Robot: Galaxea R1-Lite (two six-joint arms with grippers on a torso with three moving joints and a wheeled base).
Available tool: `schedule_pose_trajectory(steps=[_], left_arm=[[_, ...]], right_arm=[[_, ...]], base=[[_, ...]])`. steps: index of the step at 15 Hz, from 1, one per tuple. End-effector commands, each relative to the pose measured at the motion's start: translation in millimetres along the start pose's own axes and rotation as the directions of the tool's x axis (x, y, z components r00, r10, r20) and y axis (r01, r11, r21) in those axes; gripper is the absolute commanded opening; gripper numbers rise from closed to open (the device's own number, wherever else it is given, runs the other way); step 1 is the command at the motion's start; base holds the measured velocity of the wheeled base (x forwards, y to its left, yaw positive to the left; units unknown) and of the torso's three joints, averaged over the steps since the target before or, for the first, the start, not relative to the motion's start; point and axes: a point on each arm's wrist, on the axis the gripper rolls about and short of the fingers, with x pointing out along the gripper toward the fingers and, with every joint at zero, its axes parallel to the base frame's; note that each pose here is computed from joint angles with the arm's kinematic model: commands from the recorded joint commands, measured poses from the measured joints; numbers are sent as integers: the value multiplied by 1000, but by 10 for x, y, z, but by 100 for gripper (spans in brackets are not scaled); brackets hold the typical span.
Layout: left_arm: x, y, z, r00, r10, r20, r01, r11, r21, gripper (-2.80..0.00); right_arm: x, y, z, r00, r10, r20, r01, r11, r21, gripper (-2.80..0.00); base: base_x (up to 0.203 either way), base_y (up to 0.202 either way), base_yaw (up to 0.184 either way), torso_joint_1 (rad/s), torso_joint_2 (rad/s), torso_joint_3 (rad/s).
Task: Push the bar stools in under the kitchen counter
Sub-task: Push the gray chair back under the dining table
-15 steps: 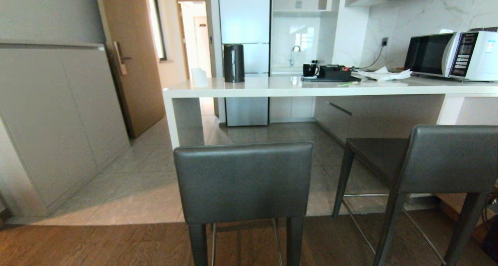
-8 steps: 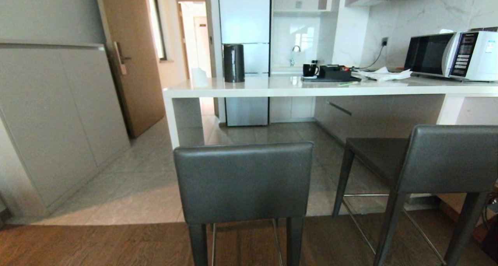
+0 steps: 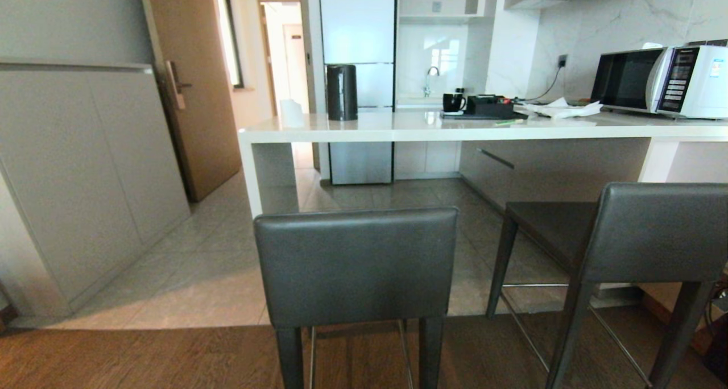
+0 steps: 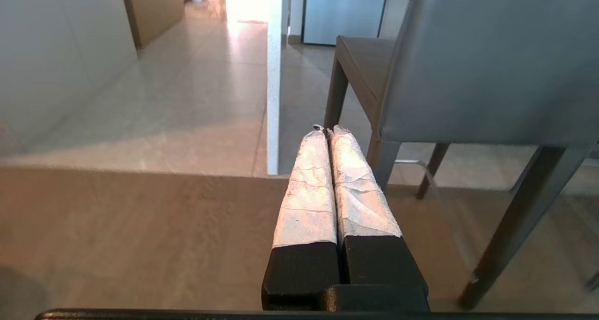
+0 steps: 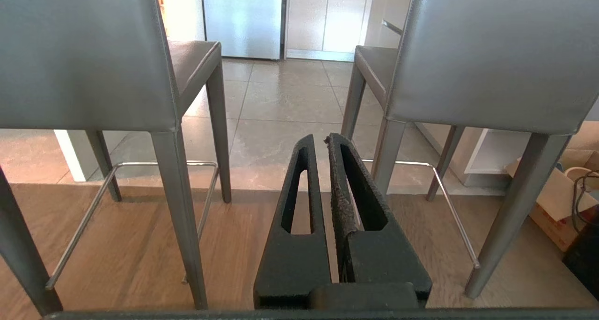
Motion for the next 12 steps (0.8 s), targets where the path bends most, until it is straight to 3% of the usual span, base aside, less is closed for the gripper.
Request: schedule_pose_trajectory(steps=[1,3,4,7,12], left_arm=[[-1,1,0,1000,3,-2,-3,1000,6,-280],[-2,-7,4,1000,-25,-6,25,996,81,-280],[-2,-12,2,999,-52,-12,53,995,90,-280],[-2,-1,-6,1000,-8,-9,9,999,35,-280],[0,0,-7,1000,-2,-7,2,1000,19,-280]], right_arm=[[-1,-1,-1,1000,-3,0,3,1000,1,-280],[1,-1,-2,1000,-6,1,6,1000,2,-280],[1,-1,1,1000,-5,5,5,1000,3,-280],[1,-1,1,1000,-3,5,3,1000,3,-280],[1,-1,1,1000,-5,5,5,1000,4,-280]], base=[[0,0,0,0,0,0],[0,0,0,0,0,0],[0,0,0,0,0,0],[0,0,0,0,0,0],[0,0,0,0,0,0]])
